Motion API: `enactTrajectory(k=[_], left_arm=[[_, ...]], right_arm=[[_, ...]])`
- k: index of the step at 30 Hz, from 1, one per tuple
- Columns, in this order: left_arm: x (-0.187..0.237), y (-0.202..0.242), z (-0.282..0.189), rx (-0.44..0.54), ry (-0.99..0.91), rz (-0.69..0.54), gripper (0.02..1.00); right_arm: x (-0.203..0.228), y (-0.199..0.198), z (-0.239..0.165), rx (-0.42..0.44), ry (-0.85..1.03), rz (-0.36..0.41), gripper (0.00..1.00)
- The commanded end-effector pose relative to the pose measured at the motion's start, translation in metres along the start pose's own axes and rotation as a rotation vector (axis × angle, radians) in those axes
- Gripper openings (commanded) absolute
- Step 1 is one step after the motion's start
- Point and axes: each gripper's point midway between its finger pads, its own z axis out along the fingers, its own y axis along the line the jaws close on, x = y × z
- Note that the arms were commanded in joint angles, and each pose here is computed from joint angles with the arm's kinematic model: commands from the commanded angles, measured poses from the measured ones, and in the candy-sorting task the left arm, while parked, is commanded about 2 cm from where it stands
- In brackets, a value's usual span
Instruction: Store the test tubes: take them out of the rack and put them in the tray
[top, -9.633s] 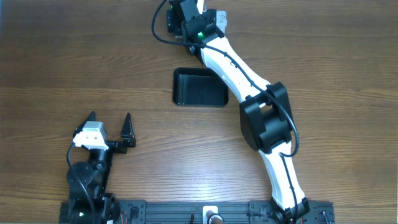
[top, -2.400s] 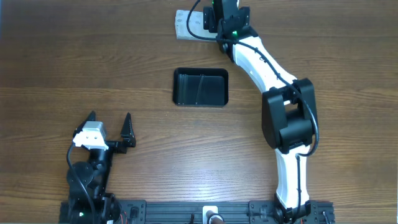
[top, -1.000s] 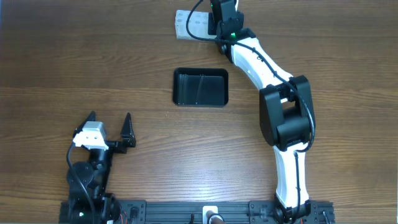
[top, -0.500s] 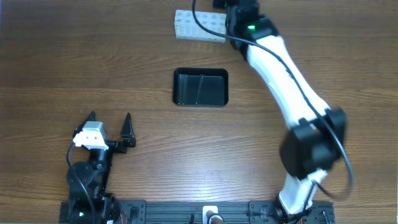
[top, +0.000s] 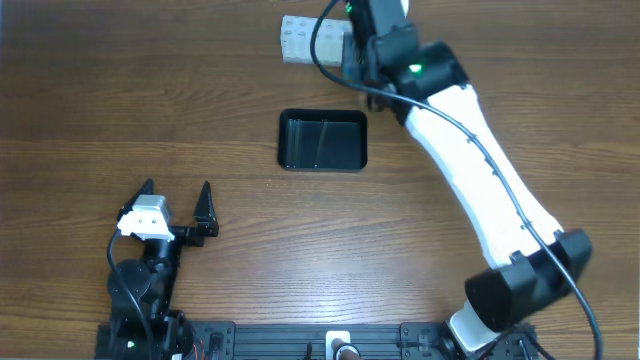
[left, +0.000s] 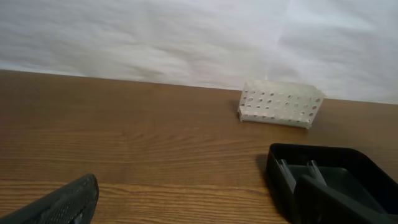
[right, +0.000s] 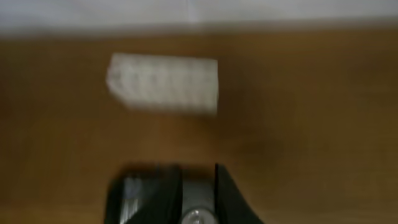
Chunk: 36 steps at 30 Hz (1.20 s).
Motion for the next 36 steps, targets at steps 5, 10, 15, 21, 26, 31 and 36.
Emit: enactTrajectory(k=[5,10,15,21,26,31,36], left_arm=[[0.002,0.0,0.0,0.004,0.001,0.008,1.0],[0.002,0.0,0.0,0.004,0.001,0.007,0.998],[0.002,0.0,0.0,0.004,0.001,0.007,0.998],[0.002,0.0,0.0,0.003,0.001,0.007,1.0],[0.002,0.0,0.0,0.004,0.001,0.007,1.0],[0.002,0.0,0.0,0.004,0.001,0.007,1.0],[0.002,0.0,0.0,0.004,0.001,0.007,1.0]], right_arm=[[0.078,0.001,0.077,0.05,0.246,0.122,0.104],[0.093,0.005,0.11,0.069,0.276,0.136,0.104],[0.104,0.01,0.126,0.079,0.296,0.142,0.106],[0.111,0.016,0.13,0.079,0.306,0.141,0.121],[0.117,0.023,0.134,0.077,0.315,0.131,0.128],[0.126,0.022,0.144,0.089,0.335,0.124,0.134],[0.13,0.021,0.146,0.096,0.345,0.122,0.152]])
